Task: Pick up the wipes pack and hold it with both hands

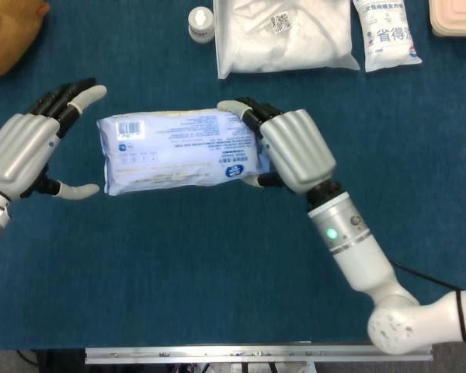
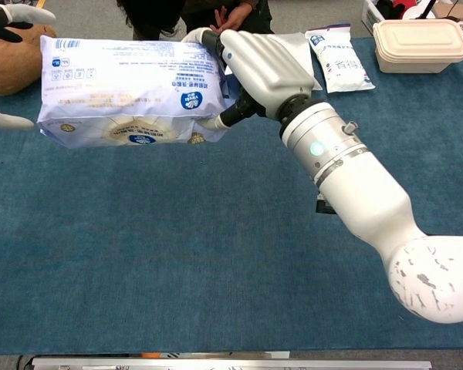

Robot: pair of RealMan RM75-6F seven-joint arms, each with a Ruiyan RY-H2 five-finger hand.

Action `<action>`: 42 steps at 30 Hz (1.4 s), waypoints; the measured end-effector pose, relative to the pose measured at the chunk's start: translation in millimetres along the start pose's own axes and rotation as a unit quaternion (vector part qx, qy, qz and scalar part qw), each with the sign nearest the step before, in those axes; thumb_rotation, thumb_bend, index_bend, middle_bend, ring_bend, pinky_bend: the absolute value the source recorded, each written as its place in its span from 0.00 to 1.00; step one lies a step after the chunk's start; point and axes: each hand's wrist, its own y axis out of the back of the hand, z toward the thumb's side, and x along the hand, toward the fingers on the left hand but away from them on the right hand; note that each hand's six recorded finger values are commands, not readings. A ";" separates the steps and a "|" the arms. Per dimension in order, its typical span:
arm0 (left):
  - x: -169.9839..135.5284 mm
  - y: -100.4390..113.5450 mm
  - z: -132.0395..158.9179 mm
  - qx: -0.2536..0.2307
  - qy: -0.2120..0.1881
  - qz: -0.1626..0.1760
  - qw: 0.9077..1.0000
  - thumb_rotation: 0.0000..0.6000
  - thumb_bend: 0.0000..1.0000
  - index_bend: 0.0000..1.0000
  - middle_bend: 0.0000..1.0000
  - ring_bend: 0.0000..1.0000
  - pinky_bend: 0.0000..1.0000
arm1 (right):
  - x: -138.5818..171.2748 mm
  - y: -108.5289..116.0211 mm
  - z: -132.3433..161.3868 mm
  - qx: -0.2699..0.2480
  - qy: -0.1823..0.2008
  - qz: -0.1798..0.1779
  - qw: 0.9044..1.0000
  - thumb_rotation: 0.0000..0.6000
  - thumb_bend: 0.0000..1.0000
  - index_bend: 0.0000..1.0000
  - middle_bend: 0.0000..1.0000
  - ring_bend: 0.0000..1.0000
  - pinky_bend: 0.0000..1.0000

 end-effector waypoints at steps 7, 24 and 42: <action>-2.0 -0.8 4.2 -0.012 -0.001 -0.003 1.000 1.00 0.10 0.00 0.00 0.00 0.09 | -9.8 -12.1 8.2 -0.014 -0.003 0.002 1.000 1.00 0.41 0.64 0.56 0.63 0.77; -1.6 -15.0 10.6 -0.025 -0.001 -0.041 0.999 1.00 0.10 0.00 0.00 0.00 0.10 | -22.0 -22.3 3.5 -0.041 -0.030 -0.013 0.999 1.00 0.41 0.64 0.56 0.63 0.77; 9.1 -19.8 12.5 -0.061 0.003 -0.041 0.997 1.00 0.10 0.00 0.00 0.00 0.10 | -25.6 -32.6 8.6 -0.076 -0.033 -0.006 0.997 1.00 0.41 0.64 0.56 0.63 0.77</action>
